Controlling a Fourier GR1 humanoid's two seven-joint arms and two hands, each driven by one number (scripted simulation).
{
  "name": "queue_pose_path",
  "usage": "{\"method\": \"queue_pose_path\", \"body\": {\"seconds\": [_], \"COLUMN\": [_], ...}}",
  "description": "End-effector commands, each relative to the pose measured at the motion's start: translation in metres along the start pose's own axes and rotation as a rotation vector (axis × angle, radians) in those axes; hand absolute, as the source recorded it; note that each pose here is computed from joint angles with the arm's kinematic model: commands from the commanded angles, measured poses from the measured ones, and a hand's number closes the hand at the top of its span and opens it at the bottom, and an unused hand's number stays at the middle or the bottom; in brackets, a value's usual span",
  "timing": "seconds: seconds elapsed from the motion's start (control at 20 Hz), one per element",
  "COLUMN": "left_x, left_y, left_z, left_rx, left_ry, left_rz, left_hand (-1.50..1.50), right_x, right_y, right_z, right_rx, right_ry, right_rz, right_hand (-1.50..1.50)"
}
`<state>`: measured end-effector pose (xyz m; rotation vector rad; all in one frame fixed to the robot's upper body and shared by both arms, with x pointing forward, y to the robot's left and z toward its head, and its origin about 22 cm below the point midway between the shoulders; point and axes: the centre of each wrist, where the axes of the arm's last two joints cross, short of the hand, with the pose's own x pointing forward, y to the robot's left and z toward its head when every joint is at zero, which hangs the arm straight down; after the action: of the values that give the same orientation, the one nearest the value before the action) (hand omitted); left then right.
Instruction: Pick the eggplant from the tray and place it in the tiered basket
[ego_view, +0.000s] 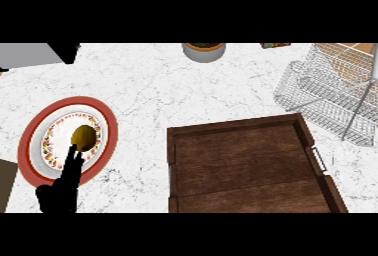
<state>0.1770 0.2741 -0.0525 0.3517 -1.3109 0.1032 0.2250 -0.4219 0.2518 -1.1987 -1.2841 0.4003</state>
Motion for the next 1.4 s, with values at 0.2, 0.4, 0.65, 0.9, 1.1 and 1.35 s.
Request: {"method": "queue_pose_path", "body": {"seconds": [0.2, 0.4, 0.65, 0.9, 1.1, 1.35], "left_x": [0.004, 0.011, 0.005, 0.017, 0.008, 0.040], "left_y": [-0.012, -0.024, -0.033, -0.048, -0.033, -0.042], "left_z": [-0.012, -0.023, -0.018, -0.024, -0.022, -0.044], "left_rx": [-0.058, -0.118, -0.135, -0.146, -0.171, -0.154], "left_ry": [0.029, 0.010, -0.003, -0.005, 0.018, -0.013], "left_rz": [-0.036, -0.019, -0.029, -0.042, -0.036, -0.040], "left_hand": [0.00, 0.00, 0.00, 0.00, 0.00, 0.00], "right_x": [-0.010, -0.042, -0.031, -0.036, -0.034, -0.042], "right_y": [-0.093, -0.114, -0.124, -0.074, -0.076, -0.026], "right_z": [0.017, 0.015, -0.001, -0.024, -0.040, -0.060], "right_rx": [-0.101, -0.122, -0.125, -0.087, -0.049, -0.013], "right_ry": [0.036, 0.091, 0.137, 0.128, 0.092, 0.098], "right_rz": [-0.009, -0.040, -0.039, -0.006, 0.008, 0.046], "right_hand": [1.50, 1.50, 1.50, 1.50, 1.50, 1.50]}}
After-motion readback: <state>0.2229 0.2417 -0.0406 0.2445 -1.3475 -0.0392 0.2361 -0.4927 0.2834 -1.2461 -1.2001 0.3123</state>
